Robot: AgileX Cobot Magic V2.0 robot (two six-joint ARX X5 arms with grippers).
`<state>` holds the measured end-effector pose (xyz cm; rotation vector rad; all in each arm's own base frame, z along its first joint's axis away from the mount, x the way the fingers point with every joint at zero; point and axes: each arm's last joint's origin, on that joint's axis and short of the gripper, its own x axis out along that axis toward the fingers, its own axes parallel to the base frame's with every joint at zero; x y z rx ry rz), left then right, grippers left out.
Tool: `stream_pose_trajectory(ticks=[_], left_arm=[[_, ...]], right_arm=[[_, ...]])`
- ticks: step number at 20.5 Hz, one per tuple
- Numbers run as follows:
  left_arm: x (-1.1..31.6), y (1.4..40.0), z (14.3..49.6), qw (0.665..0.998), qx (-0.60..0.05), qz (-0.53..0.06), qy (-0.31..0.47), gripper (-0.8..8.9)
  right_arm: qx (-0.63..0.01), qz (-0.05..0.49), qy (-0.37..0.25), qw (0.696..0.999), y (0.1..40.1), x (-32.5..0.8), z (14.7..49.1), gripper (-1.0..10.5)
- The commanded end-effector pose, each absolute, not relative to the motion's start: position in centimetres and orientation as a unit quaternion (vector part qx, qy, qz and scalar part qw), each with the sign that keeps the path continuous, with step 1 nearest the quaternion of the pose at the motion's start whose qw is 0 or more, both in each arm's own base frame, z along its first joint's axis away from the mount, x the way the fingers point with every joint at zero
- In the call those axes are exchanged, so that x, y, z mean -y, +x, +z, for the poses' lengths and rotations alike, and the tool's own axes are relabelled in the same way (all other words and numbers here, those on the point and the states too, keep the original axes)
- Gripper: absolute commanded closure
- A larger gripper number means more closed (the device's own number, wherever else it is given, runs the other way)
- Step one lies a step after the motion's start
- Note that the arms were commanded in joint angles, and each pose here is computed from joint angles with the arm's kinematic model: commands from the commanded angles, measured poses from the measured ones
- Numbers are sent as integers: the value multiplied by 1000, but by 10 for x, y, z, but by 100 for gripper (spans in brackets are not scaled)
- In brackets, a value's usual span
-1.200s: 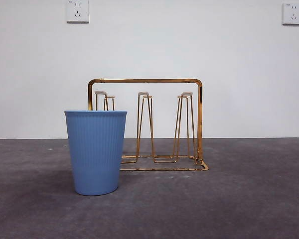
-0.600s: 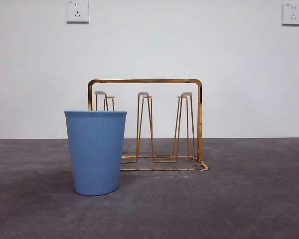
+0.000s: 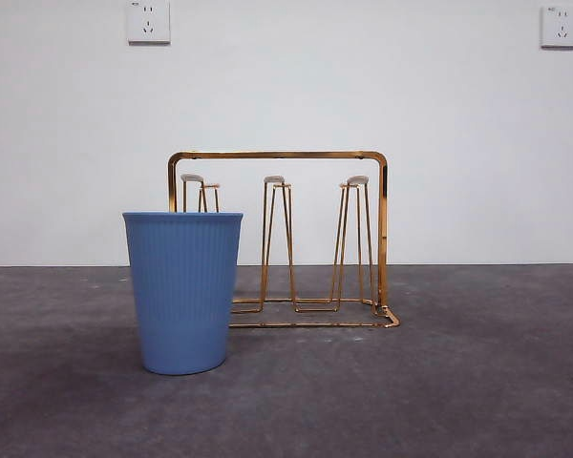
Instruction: Pick up cup 1,put cup 1 in the cup rack,pick up cup 2,put cup 2 in the cup rack
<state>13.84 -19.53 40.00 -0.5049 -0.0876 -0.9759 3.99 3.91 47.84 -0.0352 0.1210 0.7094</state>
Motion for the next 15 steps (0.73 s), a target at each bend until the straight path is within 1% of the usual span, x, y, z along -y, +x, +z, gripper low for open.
stream_pose_trajectory(ticks=[1,4,10,15], left_arm=[[208,142,388,887,39,-426,-175,822],[222,148,373,904,13,-399,-150,822],[252,168,343,923,-34,-369,-107,822],[275,184,336,937,-53,-341,-53,822]], right_arm=[[-64,333,-28,940,40,-37,476,695],[-72,331,-36,940,40,-37,474,695],[-88,330,-51,939,40,-37,470,695],[-100,327,-58,938,39,-36,468,695]])
